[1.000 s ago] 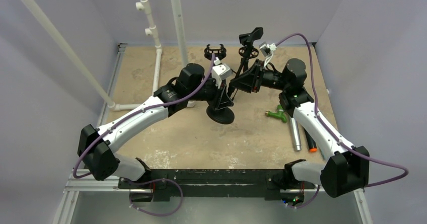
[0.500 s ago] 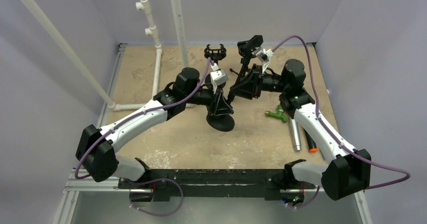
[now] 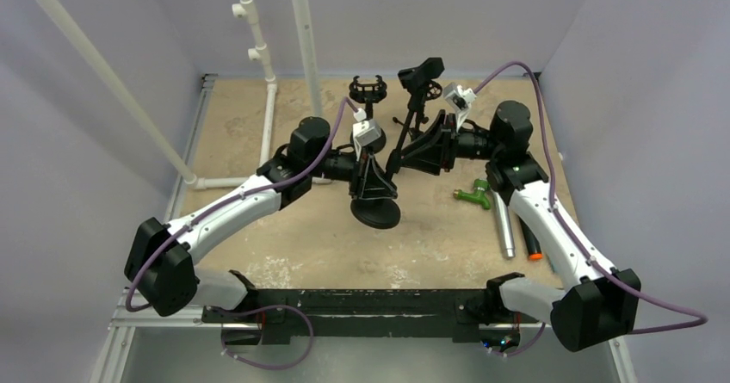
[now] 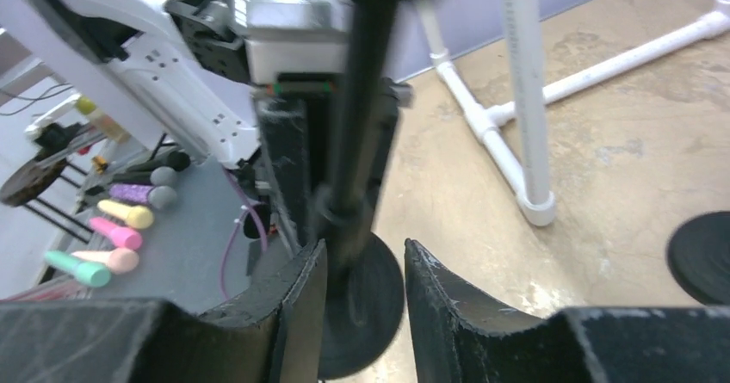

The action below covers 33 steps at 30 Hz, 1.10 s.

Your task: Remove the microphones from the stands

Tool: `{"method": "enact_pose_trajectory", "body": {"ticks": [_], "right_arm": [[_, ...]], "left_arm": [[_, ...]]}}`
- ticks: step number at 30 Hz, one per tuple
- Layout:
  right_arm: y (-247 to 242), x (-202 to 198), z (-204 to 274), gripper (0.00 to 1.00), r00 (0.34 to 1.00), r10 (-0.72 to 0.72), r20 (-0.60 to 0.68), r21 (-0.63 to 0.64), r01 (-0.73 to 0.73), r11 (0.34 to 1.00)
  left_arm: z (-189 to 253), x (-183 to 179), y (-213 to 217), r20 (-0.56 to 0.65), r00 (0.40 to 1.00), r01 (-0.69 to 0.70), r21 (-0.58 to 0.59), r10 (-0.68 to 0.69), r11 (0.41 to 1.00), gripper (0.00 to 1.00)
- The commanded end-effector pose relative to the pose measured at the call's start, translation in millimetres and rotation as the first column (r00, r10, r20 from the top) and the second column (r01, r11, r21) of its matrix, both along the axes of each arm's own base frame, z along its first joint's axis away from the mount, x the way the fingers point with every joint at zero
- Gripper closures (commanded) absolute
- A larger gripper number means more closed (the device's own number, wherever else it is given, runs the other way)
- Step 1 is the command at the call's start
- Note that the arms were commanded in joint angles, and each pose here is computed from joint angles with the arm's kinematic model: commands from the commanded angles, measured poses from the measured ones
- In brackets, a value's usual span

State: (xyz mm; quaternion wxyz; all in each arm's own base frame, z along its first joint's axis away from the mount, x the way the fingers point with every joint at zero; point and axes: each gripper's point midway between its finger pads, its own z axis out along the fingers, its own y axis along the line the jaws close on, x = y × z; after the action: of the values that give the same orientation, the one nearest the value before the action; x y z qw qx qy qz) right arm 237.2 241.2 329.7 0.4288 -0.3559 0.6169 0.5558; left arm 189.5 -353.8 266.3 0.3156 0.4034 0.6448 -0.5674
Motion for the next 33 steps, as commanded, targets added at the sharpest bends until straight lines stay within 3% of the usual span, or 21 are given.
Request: {"method": "enact_pose_trajectory", "body": {"ticks": [1,9,17,22,33], "right_arm": [[-13.5,24.2,-2.2,0.63,0.992,-0.118,0.041,-0.029,0.119,0.992],[-15.4,18.8,5.4,0.59,0.993,-0.104,0.055,-0.025,0.106,0.994],[-16.3,3.3,23.2,0.57,0.995,-0.053,0.086,-0.020,0.055,0.998],[-16.5,4.8,38.1,0.43,0.993,-0.071,0.090,-0.006,0.072,0.997],[-23.6,30.4,66.2,0.30,0.975,-0.192,0.115,-0.005,0.193,0.981]], "left_arm": [[76.6,-30.1,9.2,0.235,0.966,0.157,-0.194,-0.109,0.968,1.00],[74.1,-20.2,10.5,0.228,0.972,0.100,-0.183,-0.056,0.978,1.00],[65.2,4.9,9.7,0.215,0.974,-0.041,-0.123,0.067,0.992,1.00],[58.5,18.6,8.4,0.207,0.971,-0.106,-0.090,0.123,0.990,1.00],[48.3,9.7,10.1,0.225,0.972,-0.049,-0.068,0.064,0.996,1.00]]}}
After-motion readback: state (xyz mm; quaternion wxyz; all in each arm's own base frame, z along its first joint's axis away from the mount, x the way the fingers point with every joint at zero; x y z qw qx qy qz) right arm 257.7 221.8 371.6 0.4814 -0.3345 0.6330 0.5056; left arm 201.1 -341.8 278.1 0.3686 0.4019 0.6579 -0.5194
